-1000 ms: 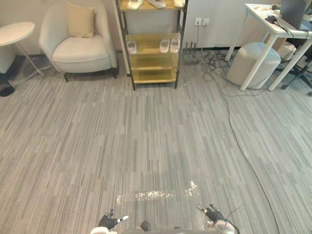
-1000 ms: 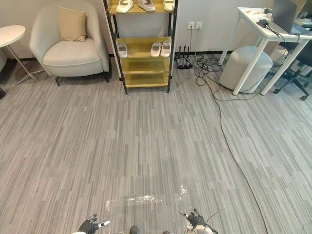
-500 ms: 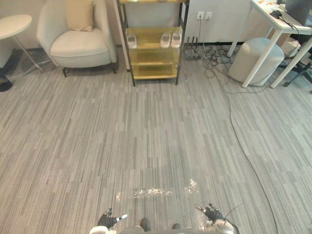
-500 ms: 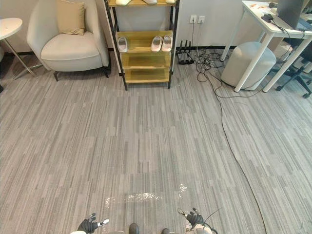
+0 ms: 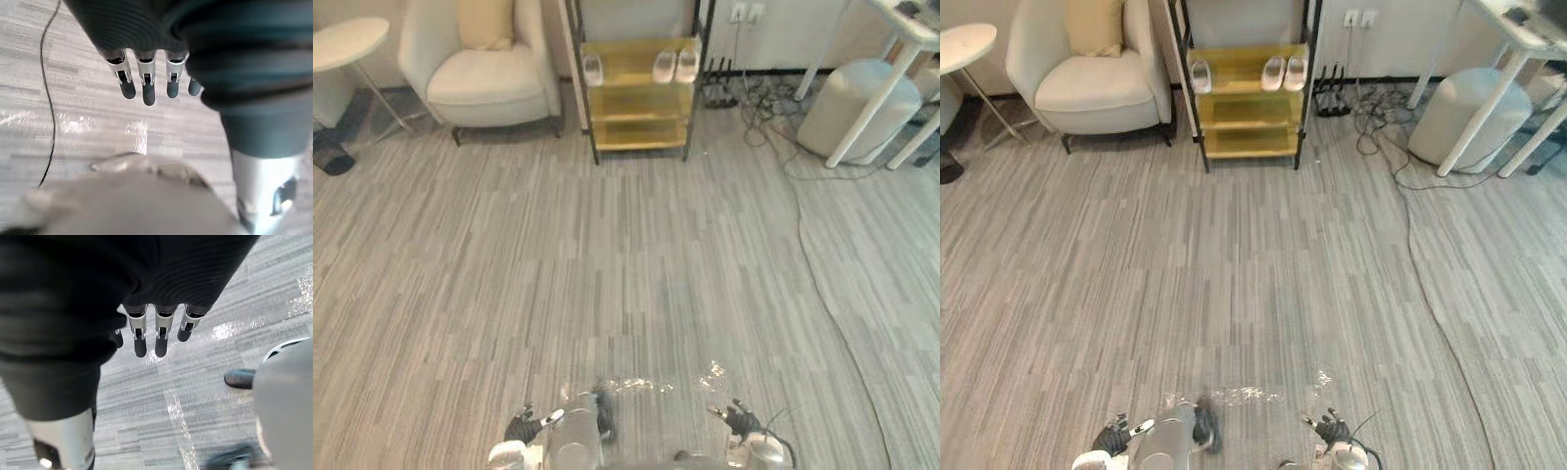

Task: Organize the slippers on the shoe rack

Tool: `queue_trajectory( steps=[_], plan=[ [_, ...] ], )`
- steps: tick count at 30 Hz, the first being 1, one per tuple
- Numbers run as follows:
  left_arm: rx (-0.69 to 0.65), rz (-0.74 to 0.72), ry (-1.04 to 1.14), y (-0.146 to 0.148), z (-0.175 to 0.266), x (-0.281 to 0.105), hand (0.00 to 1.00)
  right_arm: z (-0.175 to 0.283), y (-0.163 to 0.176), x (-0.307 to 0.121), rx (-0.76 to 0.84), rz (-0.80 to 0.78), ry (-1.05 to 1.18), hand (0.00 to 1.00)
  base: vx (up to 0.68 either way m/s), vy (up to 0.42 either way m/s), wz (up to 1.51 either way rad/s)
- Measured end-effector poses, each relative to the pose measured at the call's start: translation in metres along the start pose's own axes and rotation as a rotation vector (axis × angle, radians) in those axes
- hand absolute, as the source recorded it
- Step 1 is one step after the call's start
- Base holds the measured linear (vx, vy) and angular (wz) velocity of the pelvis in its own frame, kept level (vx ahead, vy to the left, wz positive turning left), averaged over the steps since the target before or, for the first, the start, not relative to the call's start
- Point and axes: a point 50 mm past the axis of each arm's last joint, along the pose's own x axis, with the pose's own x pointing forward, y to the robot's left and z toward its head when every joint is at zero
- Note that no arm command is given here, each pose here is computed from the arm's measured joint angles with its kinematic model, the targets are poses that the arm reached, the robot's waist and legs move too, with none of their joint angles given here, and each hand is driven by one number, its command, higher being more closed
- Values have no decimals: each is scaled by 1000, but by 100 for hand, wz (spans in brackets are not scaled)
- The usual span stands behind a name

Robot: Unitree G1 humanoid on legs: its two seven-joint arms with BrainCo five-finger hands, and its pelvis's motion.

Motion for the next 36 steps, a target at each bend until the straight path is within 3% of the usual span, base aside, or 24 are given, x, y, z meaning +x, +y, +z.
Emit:
queue_trajectory(
  steps=[4,10,16,19,29,36],
  plan=[
    [23,21,23,11,-3,0,0,-2,21,-2,3,61,1,0,436,275,-40],
    [44,27,33,15,-5,-1,0,4,26,0,-4,83,-14,0,482,186,-5],
    [33,-57,-86,-18,33,8,0,27,16,5,-21,64,-81,0,486,-1,10],
    [20,-84,-64,-30,25,6,0,20,10,4,-22,51,-62,0,522,-194,48],
    [-36,-87,-109,-34,36,6,0,10,2,2,-26,22,-28,0,528,-205,-8],
    [-46,-94,-119,-37,37,6,0,5,12,1,-12,37,-14,0,403,142,-24]
  ],
)
